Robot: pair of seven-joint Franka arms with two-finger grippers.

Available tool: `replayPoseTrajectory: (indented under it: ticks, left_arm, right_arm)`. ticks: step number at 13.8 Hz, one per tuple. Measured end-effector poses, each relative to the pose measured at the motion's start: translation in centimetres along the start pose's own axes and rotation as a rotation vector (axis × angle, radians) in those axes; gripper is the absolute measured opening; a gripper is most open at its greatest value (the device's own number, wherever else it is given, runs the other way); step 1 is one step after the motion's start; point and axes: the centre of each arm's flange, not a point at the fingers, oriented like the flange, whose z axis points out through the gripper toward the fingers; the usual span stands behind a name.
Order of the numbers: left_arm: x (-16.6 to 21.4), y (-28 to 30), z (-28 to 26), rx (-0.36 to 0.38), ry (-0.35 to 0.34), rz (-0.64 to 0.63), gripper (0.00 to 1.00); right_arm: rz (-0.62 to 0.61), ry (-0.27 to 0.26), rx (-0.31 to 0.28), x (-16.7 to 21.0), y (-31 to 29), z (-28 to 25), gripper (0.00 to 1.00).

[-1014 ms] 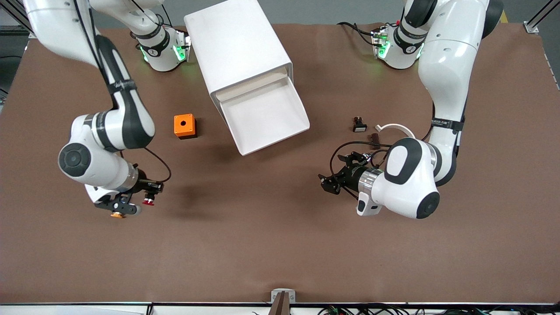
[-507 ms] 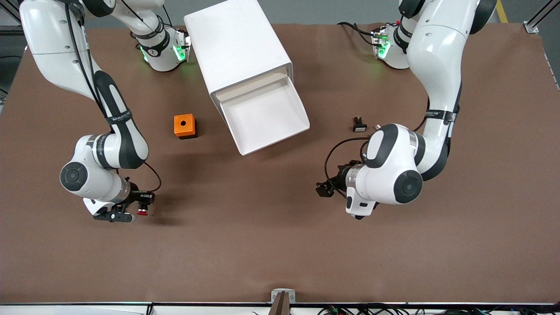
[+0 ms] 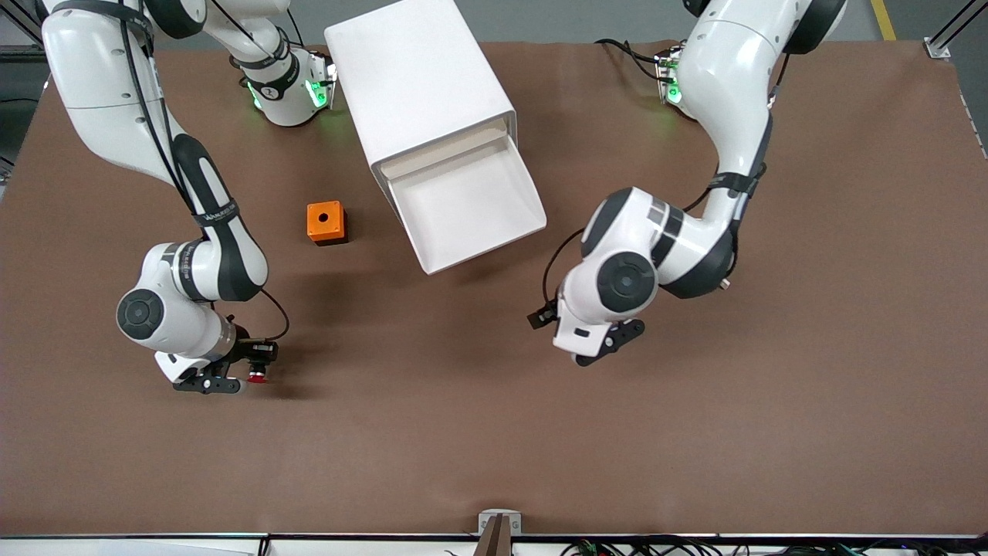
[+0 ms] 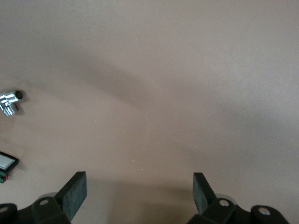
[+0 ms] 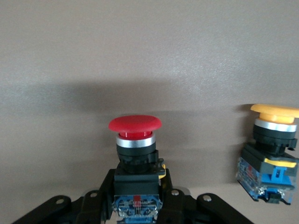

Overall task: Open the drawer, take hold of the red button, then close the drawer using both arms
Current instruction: 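Set the red button down, open the right gripper while left releases drawer, then push the drawer closed with the left gripper while the right gripper withdraws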

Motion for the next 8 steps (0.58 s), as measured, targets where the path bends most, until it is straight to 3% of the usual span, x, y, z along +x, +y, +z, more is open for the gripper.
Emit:
replayPoseTrajectory:
  ticks: [6, 8]
  left_arm:
    - [-7.1, 2.9, 2.2, 0.065, 0.065, 0.003, 1.00]
    - [-9.0, 3.4, 3.0, 0.078, 0.063, 0.021, 1.00]
  right_arm:
    - [0.016, -0.007, 0.000, 0.0, 1.1, 0.7, 0.41]
    - [0.016, -0.006, 0.000, 0.0, 1.1, 0.9, 0.57]
